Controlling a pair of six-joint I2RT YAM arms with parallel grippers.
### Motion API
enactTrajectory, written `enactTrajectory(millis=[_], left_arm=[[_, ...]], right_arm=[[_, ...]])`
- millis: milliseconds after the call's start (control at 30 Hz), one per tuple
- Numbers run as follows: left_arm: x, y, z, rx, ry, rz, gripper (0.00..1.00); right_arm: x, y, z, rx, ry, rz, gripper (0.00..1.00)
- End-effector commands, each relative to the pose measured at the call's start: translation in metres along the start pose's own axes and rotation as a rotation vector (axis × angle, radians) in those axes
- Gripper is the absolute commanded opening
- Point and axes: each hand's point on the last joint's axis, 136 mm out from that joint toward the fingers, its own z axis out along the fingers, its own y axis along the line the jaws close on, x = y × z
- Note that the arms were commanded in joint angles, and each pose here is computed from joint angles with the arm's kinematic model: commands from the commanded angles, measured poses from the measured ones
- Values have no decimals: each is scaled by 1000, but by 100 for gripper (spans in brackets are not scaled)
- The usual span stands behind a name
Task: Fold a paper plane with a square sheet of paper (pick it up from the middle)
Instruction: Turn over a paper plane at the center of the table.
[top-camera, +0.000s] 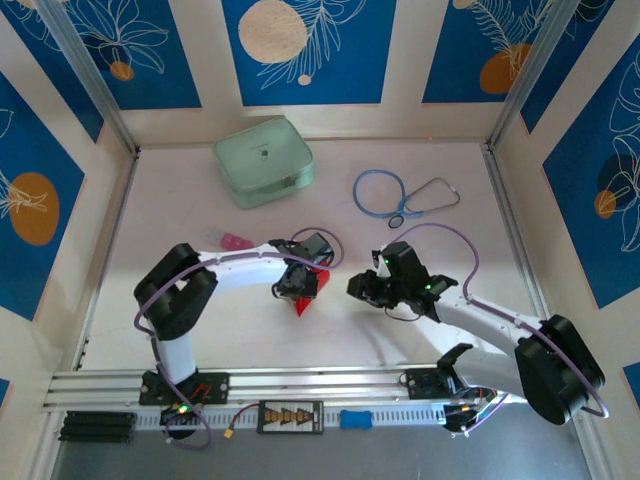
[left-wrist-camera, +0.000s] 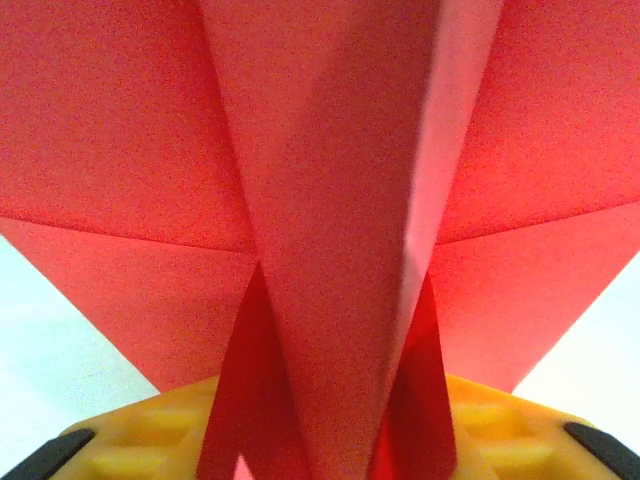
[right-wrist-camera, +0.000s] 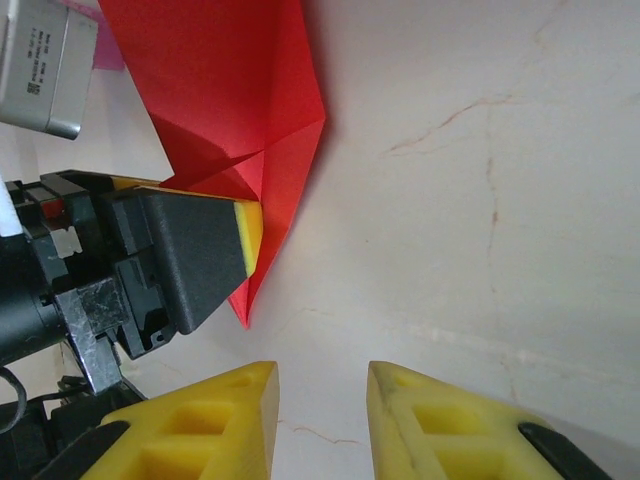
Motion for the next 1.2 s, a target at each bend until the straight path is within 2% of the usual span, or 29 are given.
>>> enactTrajectory(millis=[0,267,667,967,1067,1167], left_arm=[[14,7,19,-61,47,-51,43],[3,4,6,-96,35,-84,44],[-25,-8,-40,-31,-89,-144,50],[-31,-9,-64,14,-141,-145,52],[-38,-7,-84,53,-211,-132,52],[-48,7,-113,62,-335,-106,59]], right_arm=[[10,-11,-3,3,40,-7,31],[3,-10,-7,-27,27,-2,31],[-1,-12,-15,-16,11,2,32],[-12,-14,-31,2,-42,11,33],[-22,-14,-41,27,-91,-5,34],[-37,-14,-58,80,-171,-35,44]])
